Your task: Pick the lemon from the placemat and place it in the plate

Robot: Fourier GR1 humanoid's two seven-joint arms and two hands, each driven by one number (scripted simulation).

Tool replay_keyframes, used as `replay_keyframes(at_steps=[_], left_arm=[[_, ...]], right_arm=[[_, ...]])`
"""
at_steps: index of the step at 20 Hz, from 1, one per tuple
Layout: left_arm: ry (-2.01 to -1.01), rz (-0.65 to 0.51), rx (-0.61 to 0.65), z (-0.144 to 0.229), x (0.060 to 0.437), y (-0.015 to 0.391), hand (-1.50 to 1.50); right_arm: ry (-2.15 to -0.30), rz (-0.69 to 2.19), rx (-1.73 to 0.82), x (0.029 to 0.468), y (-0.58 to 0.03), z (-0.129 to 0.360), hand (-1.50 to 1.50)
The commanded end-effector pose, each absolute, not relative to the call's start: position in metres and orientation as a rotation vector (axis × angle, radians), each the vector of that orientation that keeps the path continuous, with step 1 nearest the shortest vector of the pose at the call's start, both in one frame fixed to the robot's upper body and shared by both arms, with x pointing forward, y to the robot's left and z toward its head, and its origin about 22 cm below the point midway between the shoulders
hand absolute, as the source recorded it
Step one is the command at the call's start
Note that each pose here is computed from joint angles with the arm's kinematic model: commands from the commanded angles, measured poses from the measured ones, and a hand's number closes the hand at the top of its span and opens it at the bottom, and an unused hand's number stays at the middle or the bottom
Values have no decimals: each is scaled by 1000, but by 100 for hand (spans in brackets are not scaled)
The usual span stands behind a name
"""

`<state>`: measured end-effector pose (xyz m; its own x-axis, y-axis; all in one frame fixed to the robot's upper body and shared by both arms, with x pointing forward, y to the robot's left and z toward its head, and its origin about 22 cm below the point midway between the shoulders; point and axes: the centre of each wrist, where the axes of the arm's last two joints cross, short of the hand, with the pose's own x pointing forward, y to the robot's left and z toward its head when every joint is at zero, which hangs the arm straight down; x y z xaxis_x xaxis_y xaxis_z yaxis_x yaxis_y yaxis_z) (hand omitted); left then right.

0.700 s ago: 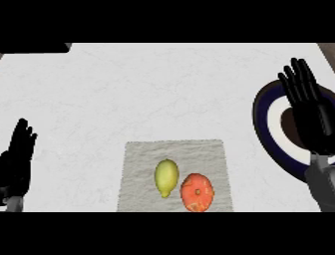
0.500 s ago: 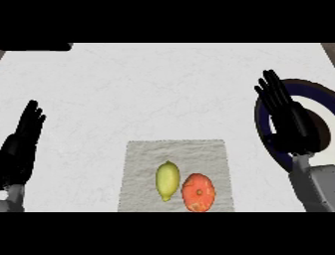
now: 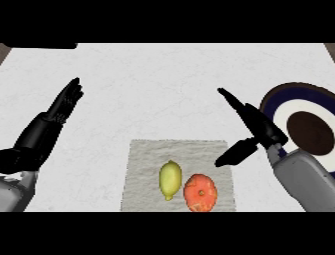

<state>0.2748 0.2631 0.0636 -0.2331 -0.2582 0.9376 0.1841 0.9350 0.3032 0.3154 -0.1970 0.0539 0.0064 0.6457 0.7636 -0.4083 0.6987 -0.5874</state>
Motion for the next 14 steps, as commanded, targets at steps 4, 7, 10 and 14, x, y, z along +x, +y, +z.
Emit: replay_keyframes(at_steps=[4,7,10,14], left_arm=[[-1770,-468,-10,77,278,250,0],[-1769,-461,16,65,279,260,0],[-1763,-458,26,67,271,265,0],[-1774,-450,9,78,271,265,0]], right_arm=[[-1248,1069,-498,309,-73,95,-150],[-1157,1089,-530,297,-52,101,-150],[-1019,1078,-451,291,-29,121,-150],[-869,1104,-360,292,-16,130,-150]])
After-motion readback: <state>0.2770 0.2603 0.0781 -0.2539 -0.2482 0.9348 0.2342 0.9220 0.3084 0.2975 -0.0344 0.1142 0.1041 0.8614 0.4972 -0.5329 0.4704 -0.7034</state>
